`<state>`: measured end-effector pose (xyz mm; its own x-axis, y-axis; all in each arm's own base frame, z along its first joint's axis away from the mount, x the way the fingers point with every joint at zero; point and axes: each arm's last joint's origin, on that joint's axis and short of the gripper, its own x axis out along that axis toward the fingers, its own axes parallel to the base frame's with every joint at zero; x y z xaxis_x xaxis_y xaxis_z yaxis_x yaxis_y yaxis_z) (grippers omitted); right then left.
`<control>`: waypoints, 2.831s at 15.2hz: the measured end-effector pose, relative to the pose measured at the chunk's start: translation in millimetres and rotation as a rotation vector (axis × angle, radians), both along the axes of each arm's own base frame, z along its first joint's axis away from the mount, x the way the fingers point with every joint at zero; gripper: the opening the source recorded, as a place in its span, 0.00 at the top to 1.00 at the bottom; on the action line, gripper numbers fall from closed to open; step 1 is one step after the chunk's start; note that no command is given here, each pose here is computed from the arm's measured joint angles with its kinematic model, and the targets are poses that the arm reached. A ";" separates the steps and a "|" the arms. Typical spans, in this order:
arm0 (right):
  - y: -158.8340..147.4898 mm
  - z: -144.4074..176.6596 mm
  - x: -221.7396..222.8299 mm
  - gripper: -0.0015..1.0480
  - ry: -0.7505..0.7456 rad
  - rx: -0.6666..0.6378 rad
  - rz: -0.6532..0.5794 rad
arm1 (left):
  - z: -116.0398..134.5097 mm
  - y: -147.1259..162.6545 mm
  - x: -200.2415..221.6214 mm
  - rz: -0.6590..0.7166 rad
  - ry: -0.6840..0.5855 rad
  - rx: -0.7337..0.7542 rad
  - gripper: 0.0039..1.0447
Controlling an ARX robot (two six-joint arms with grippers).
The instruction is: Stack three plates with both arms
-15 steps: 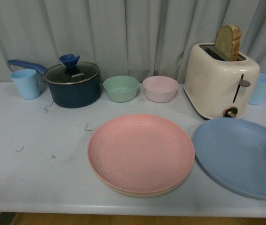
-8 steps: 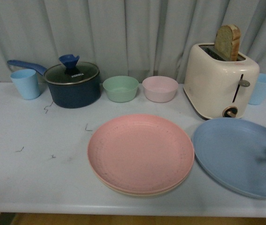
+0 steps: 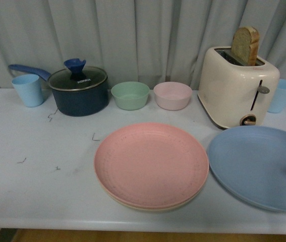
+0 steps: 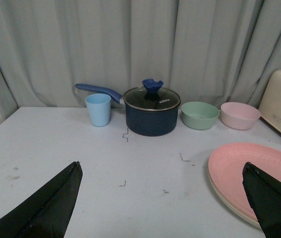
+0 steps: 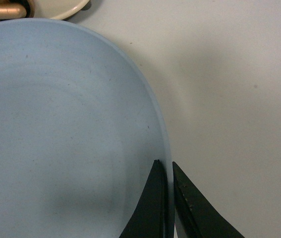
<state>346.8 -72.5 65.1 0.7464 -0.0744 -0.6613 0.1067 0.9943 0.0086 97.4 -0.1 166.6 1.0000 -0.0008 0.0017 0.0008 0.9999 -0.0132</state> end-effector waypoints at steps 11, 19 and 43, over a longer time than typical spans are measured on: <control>93.1 114.3 -30.9 0.97 -0.250 0.209 0.205 | 0.0 0.0 0.0 0.000 0.000 0.000 0.06; 172.3 61.8 20.2 0.97 -0.090 0.302 0.139 | 0.0 0.0 0.0 0.000 0.000 0.000 0.06; 106.3 63.5 -110.5 0.93 -0.624 -0.038 0.110 | 0.0 0.1 0.0 0.001 0.000 0.000 0.06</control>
